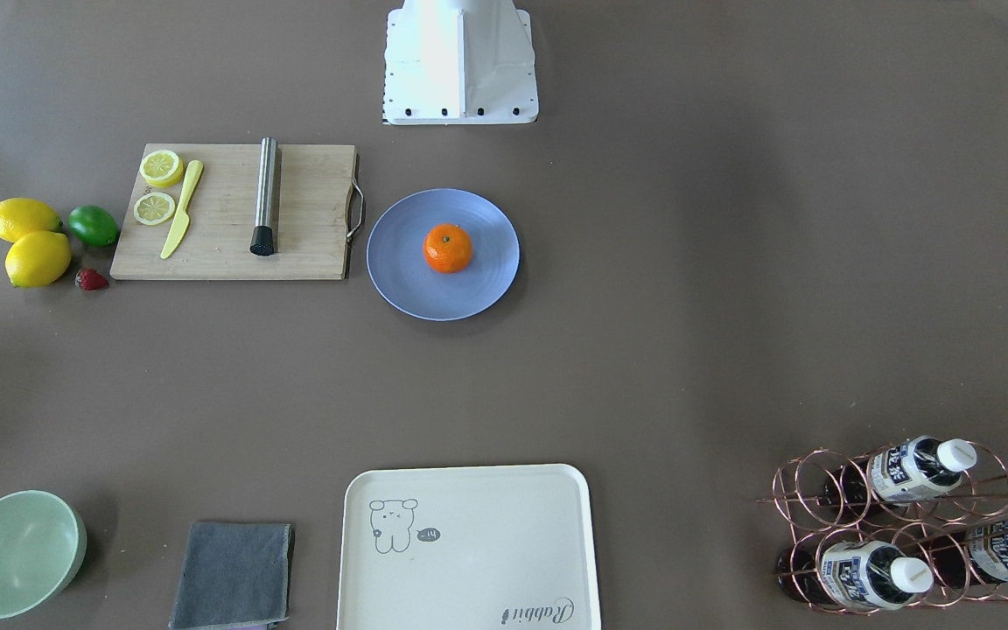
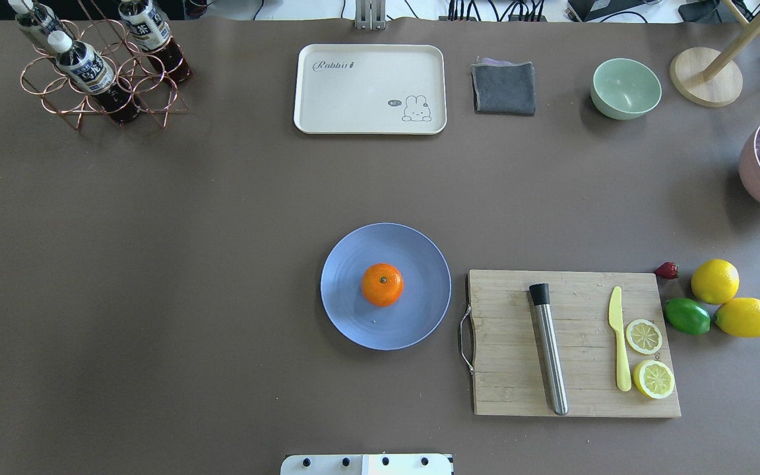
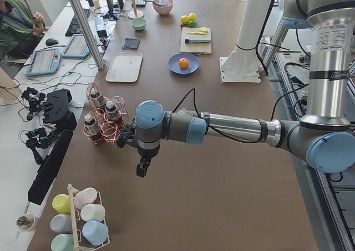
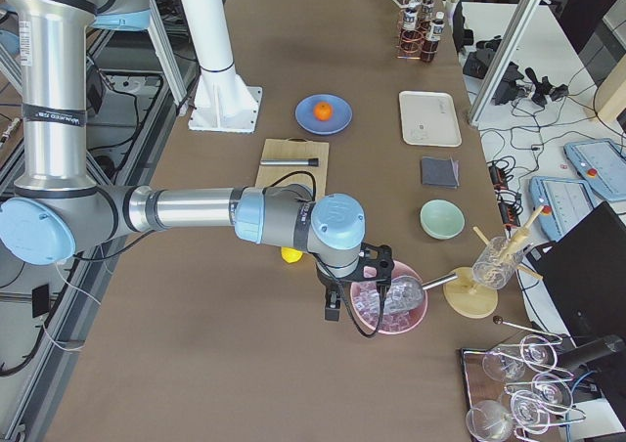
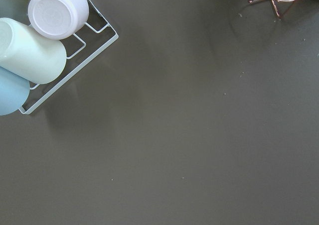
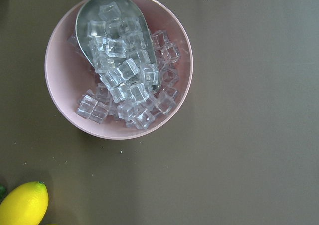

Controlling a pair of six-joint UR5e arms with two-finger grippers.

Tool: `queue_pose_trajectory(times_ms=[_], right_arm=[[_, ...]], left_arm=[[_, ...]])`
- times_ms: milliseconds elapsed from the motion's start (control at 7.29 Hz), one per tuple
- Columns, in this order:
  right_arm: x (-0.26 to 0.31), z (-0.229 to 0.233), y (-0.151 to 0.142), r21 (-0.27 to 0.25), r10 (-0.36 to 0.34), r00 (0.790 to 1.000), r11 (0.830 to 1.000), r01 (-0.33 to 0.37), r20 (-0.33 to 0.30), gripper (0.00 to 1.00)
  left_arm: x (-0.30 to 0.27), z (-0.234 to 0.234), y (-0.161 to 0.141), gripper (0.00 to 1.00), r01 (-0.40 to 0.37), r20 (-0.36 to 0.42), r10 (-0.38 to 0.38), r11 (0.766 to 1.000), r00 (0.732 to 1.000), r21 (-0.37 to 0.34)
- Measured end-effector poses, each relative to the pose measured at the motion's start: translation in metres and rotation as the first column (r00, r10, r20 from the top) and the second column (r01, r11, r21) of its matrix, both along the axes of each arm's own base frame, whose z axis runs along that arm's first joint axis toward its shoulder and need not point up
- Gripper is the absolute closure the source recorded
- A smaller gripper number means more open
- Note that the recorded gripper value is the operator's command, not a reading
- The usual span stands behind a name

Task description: Pick orange to plate

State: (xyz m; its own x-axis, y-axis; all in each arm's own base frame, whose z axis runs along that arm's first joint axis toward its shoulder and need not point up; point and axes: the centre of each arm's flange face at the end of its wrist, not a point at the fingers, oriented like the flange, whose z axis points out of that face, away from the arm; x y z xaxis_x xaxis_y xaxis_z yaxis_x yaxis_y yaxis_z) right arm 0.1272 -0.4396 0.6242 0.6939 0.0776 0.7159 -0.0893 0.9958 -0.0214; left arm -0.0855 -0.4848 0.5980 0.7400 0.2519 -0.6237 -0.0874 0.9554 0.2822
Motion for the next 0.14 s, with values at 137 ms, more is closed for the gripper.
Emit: queue_pose_trajectory(times_ms=[137], right_arm=[[0.0000,-0.0002,-0.0002,0.000,0.000,1.000,1.000,0.000,0.000,0.00]], left_arm=[[-0.0003,-0.0006,-0.0003,0.02,0.001,0.000,-0.001,1.000,1.000,0.001]])
